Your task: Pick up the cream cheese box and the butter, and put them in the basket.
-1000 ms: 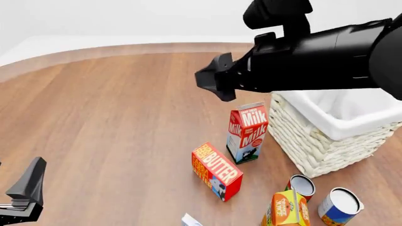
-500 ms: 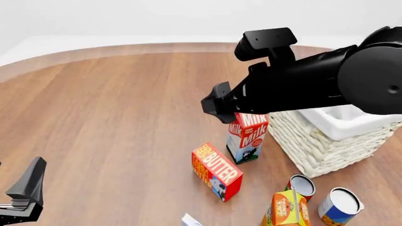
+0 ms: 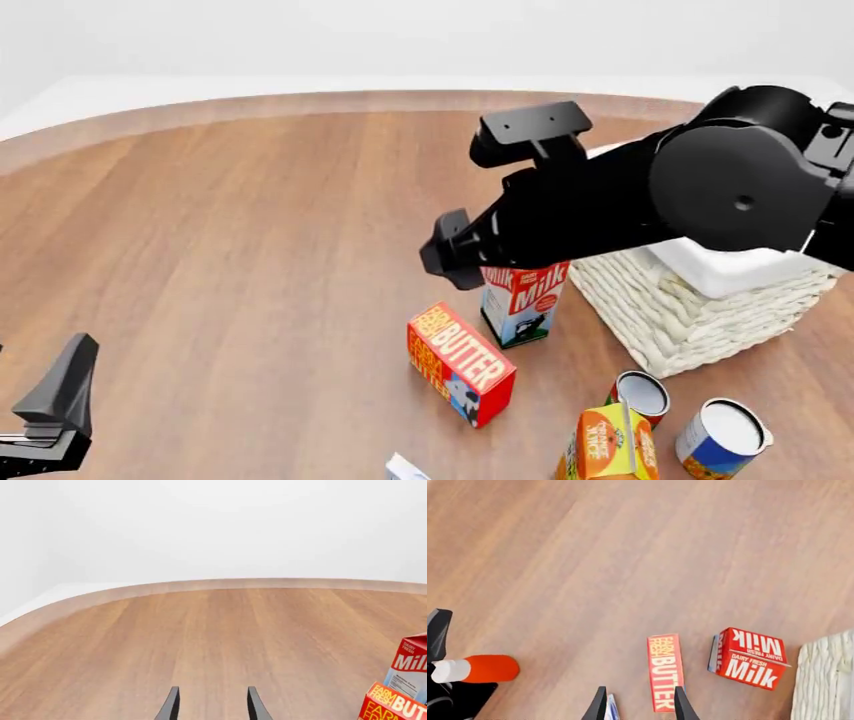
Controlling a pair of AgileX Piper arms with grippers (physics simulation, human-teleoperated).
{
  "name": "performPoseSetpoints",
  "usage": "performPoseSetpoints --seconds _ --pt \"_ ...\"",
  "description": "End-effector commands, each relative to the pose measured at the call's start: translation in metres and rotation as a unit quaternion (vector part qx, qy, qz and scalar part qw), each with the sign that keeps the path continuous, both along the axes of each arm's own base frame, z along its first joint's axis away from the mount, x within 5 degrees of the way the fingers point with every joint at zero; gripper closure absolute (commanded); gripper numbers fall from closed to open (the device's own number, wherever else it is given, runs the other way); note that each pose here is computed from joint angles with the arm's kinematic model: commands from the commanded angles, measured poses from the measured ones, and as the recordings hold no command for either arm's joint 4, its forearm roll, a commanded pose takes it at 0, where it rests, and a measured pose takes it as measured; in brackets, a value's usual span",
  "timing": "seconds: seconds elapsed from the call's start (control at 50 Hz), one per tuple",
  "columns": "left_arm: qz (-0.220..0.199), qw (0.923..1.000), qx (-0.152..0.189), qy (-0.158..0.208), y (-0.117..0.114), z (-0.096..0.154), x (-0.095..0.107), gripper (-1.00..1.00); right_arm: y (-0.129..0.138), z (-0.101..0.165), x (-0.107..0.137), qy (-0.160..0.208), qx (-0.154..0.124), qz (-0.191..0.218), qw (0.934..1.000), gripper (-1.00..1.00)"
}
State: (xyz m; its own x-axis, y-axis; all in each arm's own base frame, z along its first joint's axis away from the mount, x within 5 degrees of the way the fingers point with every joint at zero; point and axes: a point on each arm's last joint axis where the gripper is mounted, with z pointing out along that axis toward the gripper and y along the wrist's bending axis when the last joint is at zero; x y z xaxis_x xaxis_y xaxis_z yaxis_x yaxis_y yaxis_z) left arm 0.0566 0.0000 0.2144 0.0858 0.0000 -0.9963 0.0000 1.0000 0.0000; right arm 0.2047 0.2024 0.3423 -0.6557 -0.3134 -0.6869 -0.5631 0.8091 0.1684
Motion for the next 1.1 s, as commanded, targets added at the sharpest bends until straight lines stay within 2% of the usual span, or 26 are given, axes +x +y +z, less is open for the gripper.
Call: performPoseSetpoints --seconds 0.02,0.1,0.22,0.42,0.52,0.72,1.1 --pt "0.000 1.0000 0.000 0.000 0.000 0.000 0.000 -1.00 -0.001 -0.010 0.002 0.012 -0.009 -0.006 0.9999 -1.00" --pt "0.000 1.0000 0.000 0.000 0.000 0.000 0.000 -1.00 -0.001 -0.017 0.000 0.018 -0.016 -0.003 0.9997 -1.00" --pt "0.000 1.0000 0.000 0.000 0.000 0.000 0.000 -1.00 -0.007 -0.010 0.004 0.013 -0.026 -0.002 0.9996 -1.00" --pt "0.000 1.0000 0.000 0.000 0.000 0.000 0.000 -1.00 -0.009 -0.012 0.008 0.005 -0.027 -0.005 0.9996 -1.00" --pt "0.000 1.0000 0.000 0.000 0.000 0.000 0.000 -1.00 -0.011 -0.002 0.014 -0.011 -0.024 -0.004 0.9996 -1.00" --pt "0.000 1.0000 0.000 0.000 0.000 0.000 0.000 -1.00 -0.008 -0.021 0.007 -0.007 -0.020 0.002 0.9998 -1.00" --pt "0.000 1.0000 0.000 0.000 0.000 0.000 0.000 -1.00 -0.010 -0.045 0.011 0.008 -0.018 -0.018 0.9996 -1.00"
